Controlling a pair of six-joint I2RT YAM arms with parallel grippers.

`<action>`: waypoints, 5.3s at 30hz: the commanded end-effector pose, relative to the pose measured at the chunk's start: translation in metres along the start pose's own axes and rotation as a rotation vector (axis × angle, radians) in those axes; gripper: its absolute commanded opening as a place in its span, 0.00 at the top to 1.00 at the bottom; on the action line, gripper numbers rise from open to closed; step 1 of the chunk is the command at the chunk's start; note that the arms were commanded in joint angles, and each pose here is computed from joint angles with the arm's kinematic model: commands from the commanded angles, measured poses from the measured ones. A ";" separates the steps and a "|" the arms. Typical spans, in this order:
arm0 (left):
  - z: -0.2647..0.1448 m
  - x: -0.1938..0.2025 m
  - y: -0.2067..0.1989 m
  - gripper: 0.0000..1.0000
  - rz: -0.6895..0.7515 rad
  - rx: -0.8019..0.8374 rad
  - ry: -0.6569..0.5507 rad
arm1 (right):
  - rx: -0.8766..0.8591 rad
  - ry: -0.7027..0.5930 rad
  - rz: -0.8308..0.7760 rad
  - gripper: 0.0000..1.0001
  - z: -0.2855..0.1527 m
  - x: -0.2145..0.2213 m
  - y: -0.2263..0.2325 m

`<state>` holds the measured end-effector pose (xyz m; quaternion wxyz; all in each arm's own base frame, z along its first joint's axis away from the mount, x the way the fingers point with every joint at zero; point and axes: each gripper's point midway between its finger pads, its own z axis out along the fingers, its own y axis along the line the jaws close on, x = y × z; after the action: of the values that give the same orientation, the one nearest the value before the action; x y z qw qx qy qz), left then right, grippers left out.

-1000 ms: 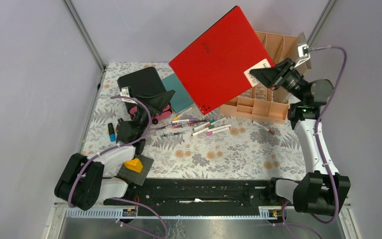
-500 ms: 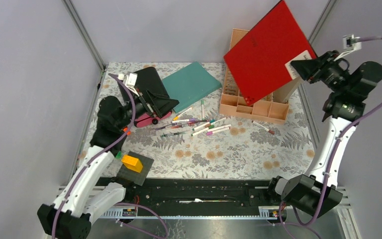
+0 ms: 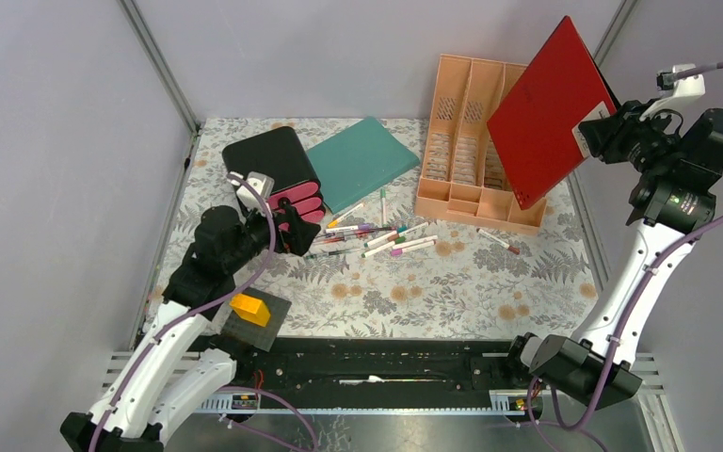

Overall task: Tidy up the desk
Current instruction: Place the folder in the storage box.

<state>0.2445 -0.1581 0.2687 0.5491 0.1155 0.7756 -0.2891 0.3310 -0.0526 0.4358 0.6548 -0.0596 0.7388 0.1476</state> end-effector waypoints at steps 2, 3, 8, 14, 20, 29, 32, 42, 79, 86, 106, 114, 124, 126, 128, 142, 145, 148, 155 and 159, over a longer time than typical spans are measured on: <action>0.000 0.004 0.023 0.01 0.068 -0.105 -0.002 | 0.084 -0.004 -0.058 1.00 0.000 -0.005 -0.019; 0.000 0.006 0.022 0.01 0.067 -0.093 0.004 | 0.087 -0.001 -0.049 1.00 0.002 -0.004 -0.022; -0.004 0.009 0.020 0.01 0.062 -0.084 -0.003 | 0.108 0.002 -0.025 1.00 0.012 -0.001 -0.037; -0.005 0.008 0.020 0.01 0.060 -0.085 -0.007 | 0.133 0.005 -0.017 1.00 0.020 0.000 -0.051; -0.003 0.010 0.022 0.01 0.054 -0.088 0.000 | 0.122 -0.013 0.010 1.00 0.032 -0.002 -0.056; -0.002 0.011 0.026 0.01 0.046 -0.101 0.007 | 0.154 -0.022 -0.012 1.00 0.062 -0.005 -0.060; -0.001 0.012 0.027 0.01 0.042 -0.102 0.011 | 0.158 -0.020 -0.016 1.00 0.073 -0.004 -0.058; 0.001 0.014 0.030 0.01 0.038 -0.111 0.022 | 0.158 -0.034 -0.064 1.00 0.109 -0.005 -0.047; 0.005 0.019 0.035 0.01 0.028 -0.119 0.042 | 0.207 -0.139 -0.155 1.00 0.124 0.010 -0.048; 0.005 0.019 0.036 0.01 0.024 -0.123 0.044 | 0.183 -0.144 -0.152 1.00 0.143 0.010 -0.043; 0.009 0.024 0.042 0.01 0.013 -0.136 0.064 | 0.224 -0.178 -0.145 1.00 0.170 0.020 -0.049; 0.011 0.025 0.041 0.01 0.010 -0.128 0.071 | 0.169 -0.111 -0.169 1.00 0.166 0.063 -0.041; 0.012 0.023 0.028 0.01 0.004 -0.048 0.064 | 0.153 -0.015 -0.184 0.58 0.156 0.111 -0.039; 0.011 0.020 0.021 0.01 0.005 -0.015 0.056 | 0.153 -0.016 -0.201 0.41 0.150 0.106 -0.036; 0.011 0.017 0.017 0.01 0.003 0.004 0.052 | 0.170 -0.028 -0.225 0.24 0.140 0.096 -0.034; 0.018 0.001 -0.028 0.01 -0.126 0.205 0.131 | -0.065 0.107 -0.243 0.00 0.051 0.112 0.049; 0.021 -0.004 -0.031 0.01 -0.149 0.168 0.112 | -0.244 0.135 -0.192 0.00 0.036 0.134 0.085; 0.030 -0.003 -0.039 0.01 -0.164 0.143 0.109 | -0.449 0.139 -0.134 0.00 0.022 0.158 0.120; 0.079 0.005 -0.053 0.01 -0.173 0.069 0.124 | -0.593 0.152 -0.094 0.00 0.015 0.184 0.138; 0.109 0.008 -0.043 0.01 -0.205 -0.020 0.124 | -0.591 0.158 -0.087 0.00 0.016 0.187 0.137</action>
<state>0.2659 -0.2523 0.2228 0.4082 0.1064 0.8381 -0.3459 0.2887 0.0919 0.2584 0.5473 -0.2627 0.7351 0.3017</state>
